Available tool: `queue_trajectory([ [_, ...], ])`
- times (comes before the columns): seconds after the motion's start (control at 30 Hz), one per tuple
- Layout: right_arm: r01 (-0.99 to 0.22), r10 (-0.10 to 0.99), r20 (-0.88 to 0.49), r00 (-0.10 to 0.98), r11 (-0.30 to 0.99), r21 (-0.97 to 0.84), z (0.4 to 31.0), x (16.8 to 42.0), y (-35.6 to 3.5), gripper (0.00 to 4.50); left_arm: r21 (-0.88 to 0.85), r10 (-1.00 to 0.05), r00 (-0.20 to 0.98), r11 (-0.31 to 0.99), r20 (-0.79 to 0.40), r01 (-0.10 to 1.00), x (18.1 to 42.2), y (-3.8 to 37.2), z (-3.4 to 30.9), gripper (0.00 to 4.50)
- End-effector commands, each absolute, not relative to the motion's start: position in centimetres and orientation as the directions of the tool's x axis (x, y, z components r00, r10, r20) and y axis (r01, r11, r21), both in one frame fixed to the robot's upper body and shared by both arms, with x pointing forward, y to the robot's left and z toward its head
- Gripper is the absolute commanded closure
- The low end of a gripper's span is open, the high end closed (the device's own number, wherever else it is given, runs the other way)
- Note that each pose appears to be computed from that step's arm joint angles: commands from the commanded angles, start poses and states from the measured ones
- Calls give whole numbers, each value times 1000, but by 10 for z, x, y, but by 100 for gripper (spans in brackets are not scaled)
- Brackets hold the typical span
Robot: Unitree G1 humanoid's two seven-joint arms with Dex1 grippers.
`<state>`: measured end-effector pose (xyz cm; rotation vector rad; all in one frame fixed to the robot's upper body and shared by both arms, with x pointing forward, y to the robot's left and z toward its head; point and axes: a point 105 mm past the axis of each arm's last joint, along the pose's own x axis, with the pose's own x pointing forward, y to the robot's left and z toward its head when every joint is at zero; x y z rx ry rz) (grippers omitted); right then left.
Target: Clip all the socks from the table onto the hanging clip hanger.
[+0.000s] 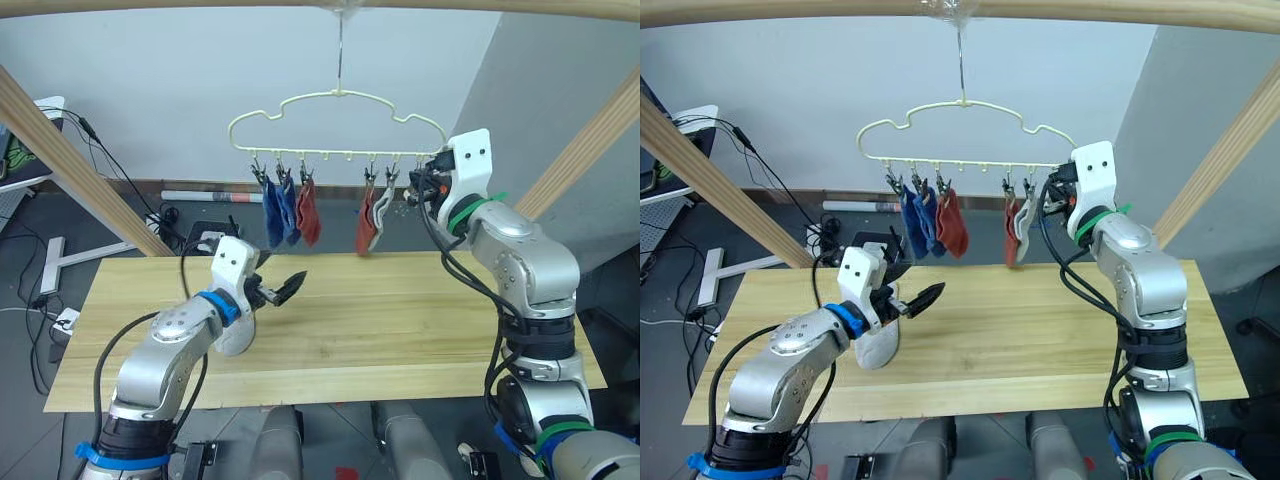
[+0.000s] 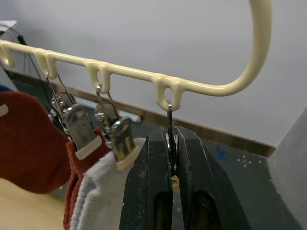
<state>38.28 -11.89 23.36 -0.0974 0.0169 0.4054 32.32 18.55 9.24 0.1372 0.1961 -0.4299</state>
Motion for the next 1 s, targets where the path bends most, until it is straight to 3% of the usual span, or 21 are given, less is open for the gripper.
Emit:
queue_trajectory([
  [0.03, -392, 392, -14, 920, 916, -83, 252, 378, -126, 450, 107, -231, 939, 959, -254, 264, 328, 218, 69, 3],
  [0.27, -386, 386, -25, 922, 920, -69, 253, 378, -125, 450, 169, -123, 954, 970, -274, 173, 340, 234, 47, 3],
  [0.47, -380, 378, -38, 925, 923, -64, 253, 378, -125, 450, 84, -41, 932, 994, -361, 76, 351, 248, 23, 3],
  [0.63, -375, 373, -42, 927, 924, -70, 254, 377, -128, 450, 21, -69, 908, 996, -414, 85, 347, 246, 9, 3],
  [1.0, -367, 364, -62, 929, 928, -61, 252, 378, -135, 450, -7, -161, 908, 985, -388, 172, 348, 218, 13, 307],
])
